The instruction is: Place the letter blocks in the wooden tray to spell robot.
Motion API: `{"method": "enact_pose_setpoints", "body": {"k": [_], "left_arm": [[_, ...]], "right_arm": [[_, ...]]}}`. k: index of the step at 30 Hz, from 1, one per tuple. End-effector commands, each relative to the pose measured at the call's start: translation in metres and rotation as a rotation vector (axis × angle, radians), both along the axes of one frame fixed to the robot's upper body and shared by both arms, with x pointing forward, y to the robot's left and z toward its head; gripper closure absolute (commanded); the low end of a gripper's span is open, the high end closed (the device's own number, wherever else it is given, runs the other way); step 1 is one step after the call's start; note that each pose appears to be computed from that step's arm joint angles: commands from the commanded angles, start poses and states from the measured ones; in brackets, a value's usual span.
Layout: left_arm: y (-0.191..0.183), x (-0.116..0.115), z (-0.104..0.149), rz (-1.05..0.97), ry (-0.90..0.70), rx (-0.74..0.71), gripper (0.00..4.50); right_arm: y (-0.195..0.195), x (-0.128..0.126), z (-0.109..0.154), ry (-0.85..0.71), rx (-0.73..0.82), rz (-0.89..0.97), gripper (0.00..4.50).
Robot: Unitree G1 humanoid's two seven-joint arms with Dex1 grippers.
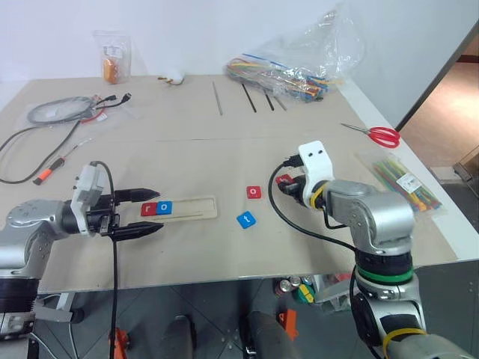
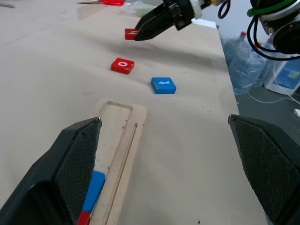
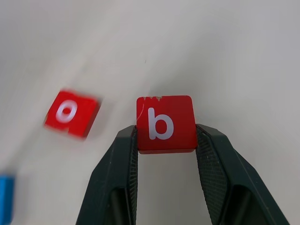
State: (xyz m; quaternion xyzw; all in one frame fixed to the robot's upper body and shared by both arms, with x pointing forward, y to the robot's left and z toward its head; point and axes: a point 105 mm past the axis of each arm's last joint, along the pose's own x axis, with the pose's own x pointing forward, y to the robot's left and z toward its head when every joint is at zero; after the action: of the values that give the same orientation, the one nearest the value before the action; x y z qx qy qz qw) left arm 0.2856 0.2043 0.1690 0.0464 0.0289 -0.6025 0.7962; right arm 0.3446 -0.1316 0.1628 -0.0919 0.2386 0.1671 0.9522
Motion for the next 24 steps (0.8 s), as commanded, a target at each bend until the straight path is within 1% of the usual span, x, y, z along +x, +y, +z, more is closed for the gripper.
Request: {"method": "enact_pose_setpoints", "body": {"k": [1,5,7,9,14,20,24], "left_arm": [[-0.003,0.003,0.005,-0.026,-0.024,0.0,0.0],[-0.005,0.007,0.007,-0.043,-0.027,0.002,0.0],[-0.006,0.008,0.008,-0.047,-0.027,0.002,0.0],[-0.005,0.009,0.009,-0.051,-0.028,0.004,0.0],[-0.006,0.01,0.012,-0.059,-0.034,0.006,0.0],[-0.011,0.005,0.029,-0.104,-0.055,-0.042,0.0],[-0.017,0.002,0.029,-0.137,-0.055,-0.024,0.0]], "right_arm": [[0.001,-0.011,0.004,-0.007,0.012,-0.01,3.31],[0.0,-0.016,-0.011,0.035,0.02,-0.05,3.31],[-0.005,-0.015,-0.017,0.051,0.024,-0.102,3.31],[-0.003,-0.015,-0.022,0.069,0.056,-0.12,3.31],[0.011,-0.02,-0.025,0.076,0.092,-0.081,3.31],[0.021,-0.019,-0.026,0.09,0.11,-0.055,3.31],[0.025,-0.018,-0.025,0.095,0.125,-0.041,3.31]]}}
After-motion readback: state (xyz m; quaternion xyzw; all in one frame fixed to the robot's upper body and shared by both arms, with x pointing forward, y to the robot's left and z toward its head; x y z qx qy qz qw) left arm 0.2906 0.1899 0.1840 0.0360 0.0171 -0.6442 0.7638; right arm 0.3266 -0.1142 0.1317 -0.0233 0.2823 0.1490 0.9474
